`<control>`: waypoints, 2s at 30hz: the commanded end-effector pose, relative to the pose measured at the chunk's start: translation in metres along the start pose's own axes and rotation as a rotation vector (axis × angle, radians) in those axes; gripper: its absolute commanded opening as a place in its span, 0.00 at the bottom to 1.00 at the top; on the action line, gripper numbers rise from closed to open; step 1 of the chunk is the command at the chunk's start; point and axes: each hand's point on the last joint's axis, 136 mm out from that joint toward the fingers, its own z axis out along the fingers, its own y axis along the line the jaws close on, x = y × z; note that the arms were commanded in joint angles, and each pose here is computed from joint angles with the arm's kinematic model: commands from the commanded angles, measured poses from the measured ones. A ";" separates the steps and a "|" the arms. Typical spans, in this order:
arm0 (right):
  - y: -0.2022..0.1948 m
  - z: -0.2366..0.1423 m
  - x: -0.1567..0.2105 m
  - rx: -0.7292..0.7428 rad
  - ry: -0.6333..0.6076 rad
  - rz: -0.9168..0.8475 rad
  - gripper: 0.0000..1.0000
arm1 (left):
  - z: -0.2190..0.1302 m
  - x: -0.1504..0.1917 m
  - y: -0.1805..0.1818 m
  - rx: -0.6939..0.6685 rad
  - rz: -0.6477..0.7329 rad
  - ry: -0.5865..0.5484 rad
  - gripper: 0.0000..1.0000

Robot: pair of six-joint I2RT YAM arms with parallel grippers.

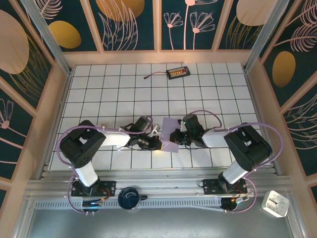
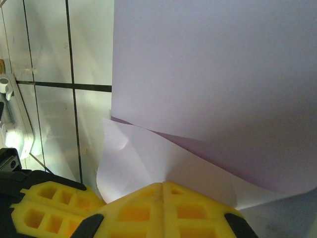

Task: Fold a paper plane with a square sheet of paper (pick it up from the middle)
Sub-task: Fold the triangle a second time at the center of the table.

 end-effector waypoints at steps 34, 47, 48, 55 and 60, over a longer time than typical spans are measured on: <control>0.034 0.012 0.033 -0.071 0.049 0.015 0.00 | -0.001 0.057 0.076 -0.266 -0.170 0.159 0.00; 0.011 0.018 0.031 0.019 0.053 0.057 0.00 | 0.000 0.060 0.081 -0.287 -0.160 0.175 0.00; 0.009 0.018 0.028 0.030 0.048 0.061 0.00 | 0.000 0.062 0.083 -0.292 -0.162 0.179 0.00; -0.010 0.016 0.022 0.096 0.043 0.085 0.00 | -0.001 0.068 0.090 -0.312 -0.162 0.194 0.00; -0.019 0.012 0.014 0.115 0.026 0.093 0.00 | -0.001 0.072 0.094 -0.318 -0.164 0.199 0.00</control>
